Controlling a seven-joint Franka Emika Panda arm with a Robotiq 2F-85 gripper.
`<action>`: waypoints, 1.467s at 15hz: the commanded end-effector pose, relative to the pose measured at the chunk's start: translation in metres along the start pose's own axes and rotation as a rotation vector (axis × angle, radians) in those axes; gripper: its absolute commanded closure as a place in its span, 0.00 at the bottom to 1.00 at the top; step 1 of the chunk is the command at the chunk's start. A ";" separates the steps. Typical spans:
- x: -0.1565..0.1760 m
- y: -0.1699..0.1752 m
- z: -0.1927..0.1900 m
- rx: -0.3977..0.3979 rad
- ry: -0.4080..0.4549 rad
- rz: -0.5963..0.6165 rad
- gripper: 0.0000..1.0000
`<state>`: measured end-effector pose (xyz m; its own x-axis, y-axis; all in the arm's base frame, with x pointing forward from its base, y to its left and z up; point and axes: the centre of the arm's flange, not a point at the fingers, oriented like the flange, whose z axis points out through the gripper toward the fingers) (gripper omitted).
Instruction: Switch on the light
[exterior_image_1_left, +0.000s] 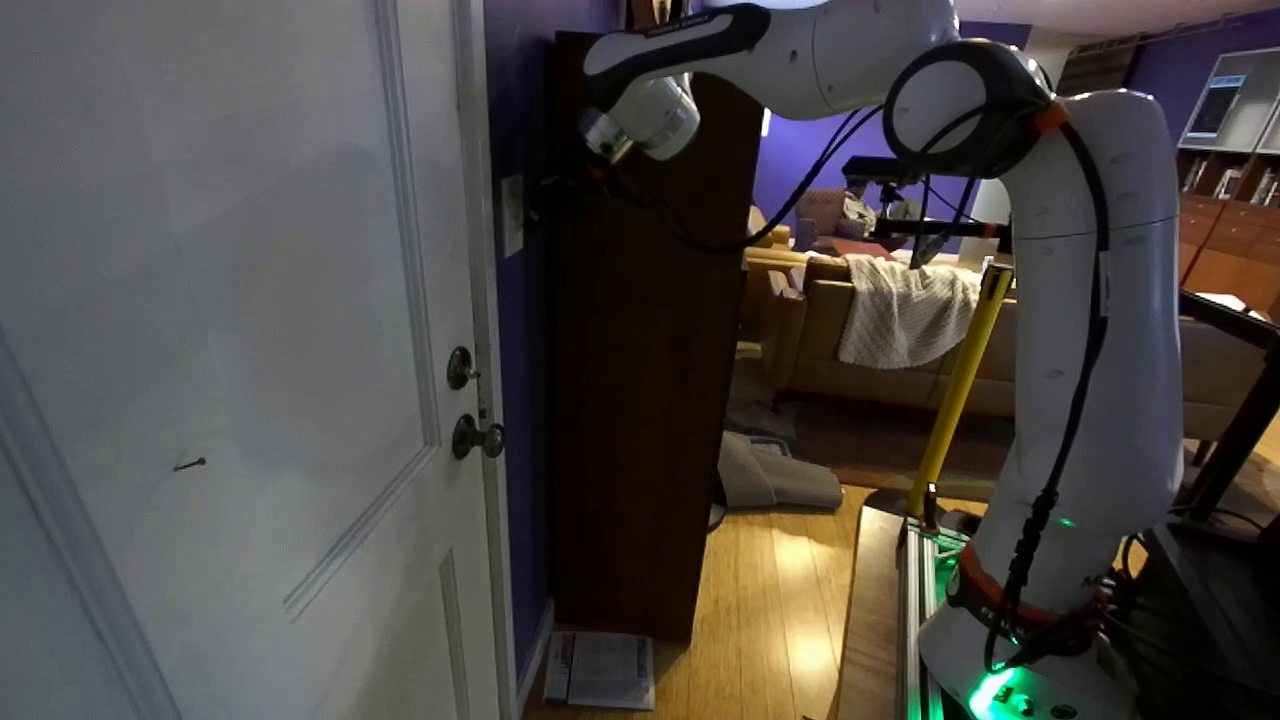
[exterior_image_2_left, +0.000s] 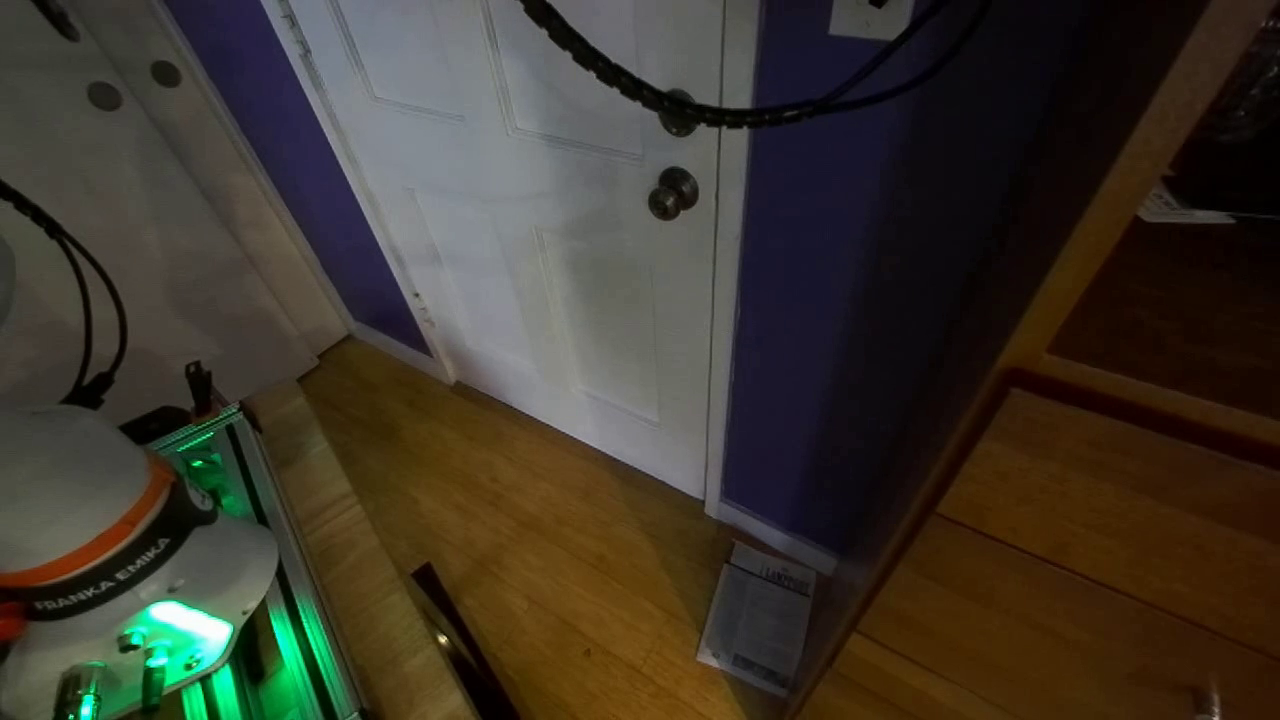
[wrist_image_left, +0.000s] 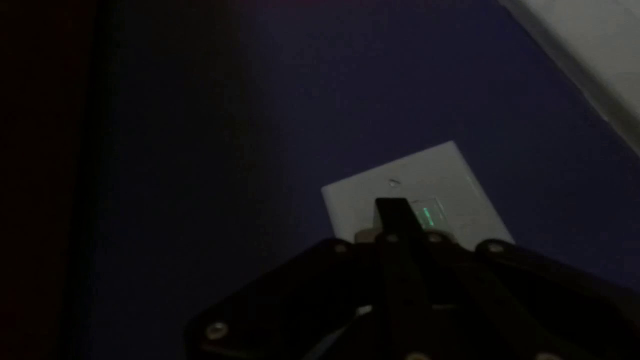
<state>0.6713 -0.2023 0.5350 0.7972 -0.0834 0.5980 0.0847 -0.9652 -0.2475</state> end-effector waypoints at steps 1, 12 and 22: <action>0.007 0.007 0.008 0.033 0.027 0.045 1.00; -0.022 -0.002 -0.009 0.002 -0.210 0.124 0.74; -0.104 -0.040 -0.042 -0.044 -0.433 0.069 0.07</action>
<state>0.6037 -0.1844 0.5249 0.9665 -0.0791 0.2444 -0.0103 -0.9626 -0.2707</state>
